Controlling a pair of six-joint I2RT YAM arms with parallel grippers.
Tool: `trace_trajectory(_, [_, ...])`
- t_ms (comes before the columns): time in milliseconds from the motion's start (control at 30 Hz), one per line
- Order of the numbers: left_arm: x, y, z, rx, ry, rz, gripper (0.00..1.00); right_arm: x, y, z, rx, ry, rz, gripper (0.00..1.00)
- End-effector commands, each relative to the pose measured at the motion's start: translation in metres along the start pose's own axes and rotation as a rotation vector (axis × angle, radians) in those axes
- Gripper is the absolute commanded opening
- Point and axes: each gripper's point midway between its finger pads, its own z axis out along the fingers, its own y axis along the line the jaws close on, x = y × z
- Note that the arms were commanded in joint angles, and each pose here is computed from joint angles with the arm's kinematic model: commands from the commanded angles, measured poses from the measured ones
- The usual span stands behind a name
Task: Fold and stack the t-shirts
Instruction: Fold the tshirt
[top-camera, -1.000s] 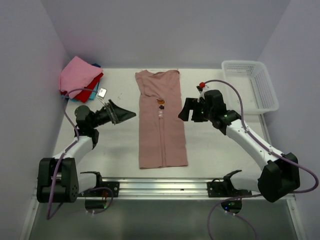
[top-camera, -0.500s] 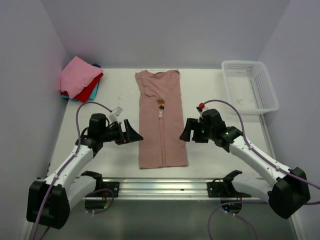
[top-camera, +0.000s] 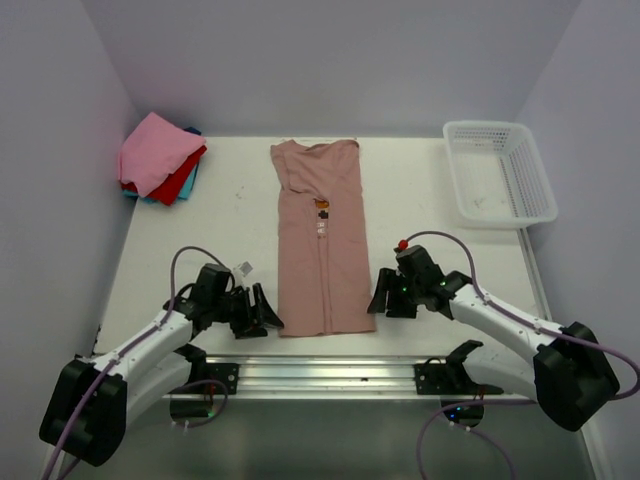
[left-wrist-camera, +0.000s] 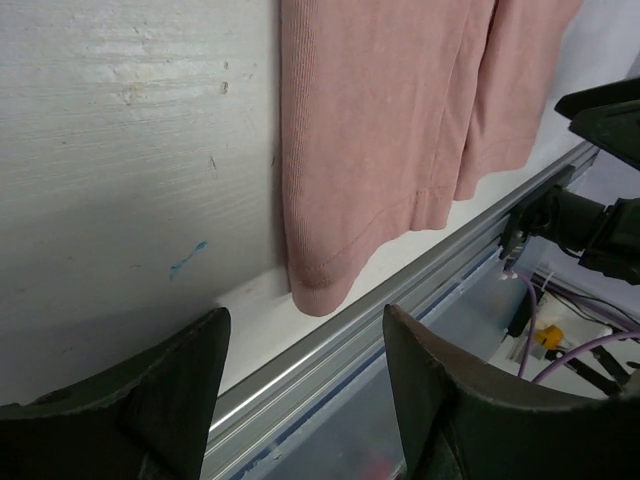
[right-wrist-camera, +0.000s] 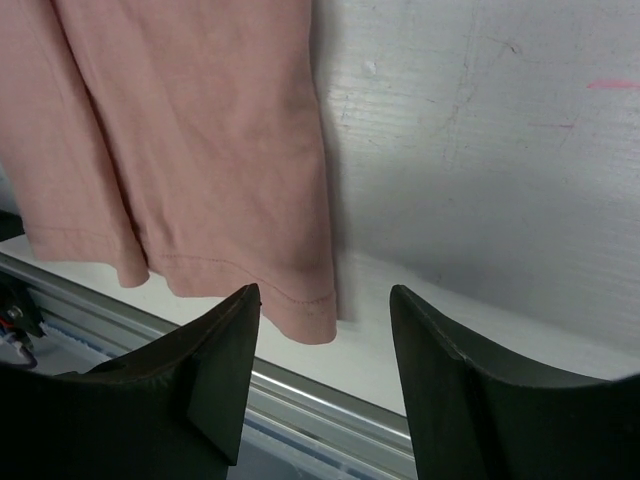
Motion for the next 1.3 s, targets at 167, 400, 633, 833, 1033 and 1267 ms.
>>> trace_trajectory(167, [0.035, 0.041, 0.02, -0.08, 0.061, -0.112, 0.63, 0.017, 0.0, 0.018, -0.03, 0.058, 0.067, 0.52])
trace_trajectory(400, [0.039, 0.052, 0.028, -0.11, 0.071, -0.12, 0.59, 0.024, 0.0, 0.025, -0.032, 0.078, 0.076, 0.47])
trace_trajectory(633, [0.039, 0.053, 0.036, -0.084, 0.07, -0.12, 0.08, 0.036, 0.001, 0.028, -0.052, 0.11, 0.096, 0.15])
trace_trajectory(833, [0.03, 0.036, 0.034, -0.005, 0.032, -0.065, 0.0, 0.038, 0.016, 0.013, -0.097, 0.103, 0.075, 0.0])
trace_trajectory(1033, [-0.004, -0.006, 0.013, 0.077, -0.104, 0.04, 0.0, 0.015, 0.034, -0.008, -0.116, 0.028, 0.023, 0.0])
trace_trajectory(1267, [-0.047, -0.048, -0.003, 0.143, -0.255, 0.163, 0.0, -0.01, 0.047, -0.009, -0.089, -0.012, -0.051, 0.0])
